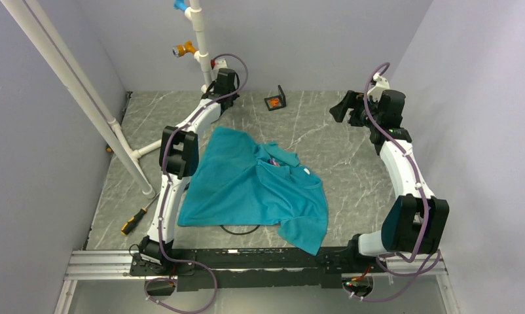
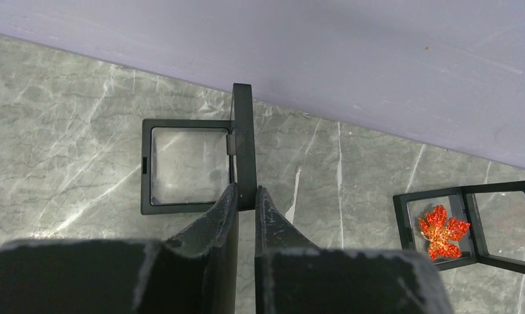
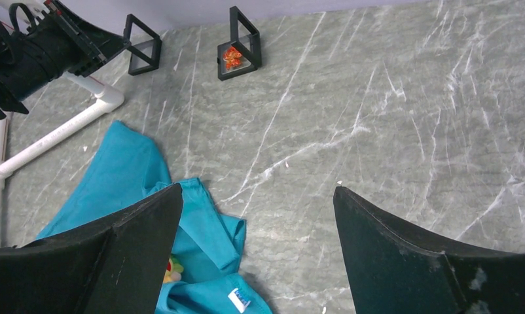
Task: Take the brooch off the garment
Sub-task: Move the brooch box to the center of the board.
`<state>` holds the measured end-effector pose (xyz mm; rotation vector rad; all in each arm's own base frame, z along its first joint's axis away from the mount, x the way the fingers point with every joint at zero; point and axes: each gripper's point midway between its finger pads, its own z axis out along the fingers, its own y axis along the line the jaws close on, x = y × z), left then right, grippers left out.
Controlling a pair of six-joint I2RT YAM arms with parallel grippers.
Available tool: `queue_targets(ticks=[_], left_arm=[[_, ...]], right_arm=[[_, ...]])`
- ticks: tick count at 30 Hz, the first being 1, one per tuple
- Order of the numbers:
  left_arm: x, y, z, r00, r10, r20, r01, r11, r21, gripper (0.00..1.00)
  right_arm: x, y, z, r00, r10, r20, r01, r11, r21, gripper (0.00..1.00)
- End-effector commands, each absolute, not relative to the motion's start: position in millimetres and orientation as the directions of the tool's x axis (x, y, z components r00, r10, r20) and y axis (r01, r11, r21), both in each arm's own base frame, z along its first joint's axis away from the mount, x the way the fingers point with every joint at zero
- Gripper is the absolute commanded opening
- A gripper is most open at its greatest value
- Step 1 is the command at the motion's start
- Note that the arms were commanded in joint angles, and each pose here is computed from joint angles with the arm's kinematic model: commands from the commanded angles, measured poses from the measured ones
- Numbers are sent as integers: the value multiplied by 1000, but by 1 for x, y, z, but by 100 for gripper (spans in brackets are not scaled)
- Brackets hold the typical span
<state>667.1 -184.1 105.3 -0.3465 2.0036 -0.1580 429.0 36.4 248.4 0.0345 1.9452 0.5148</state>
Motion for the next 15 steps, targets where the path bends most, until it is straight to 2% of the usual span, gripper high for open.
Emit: queue_targets(ticks=[1,15], left_arm=[[669,-163,116,-378,-352,-857,-204,934,-293,6],[646,-230,156,-360,-331,-873,-67,942,-329,0]], right_arm=[[434,35,268,-370,257,-893,-235,904,358,88],[430,37,261,-380,255,-889,-245,899,362,90]])
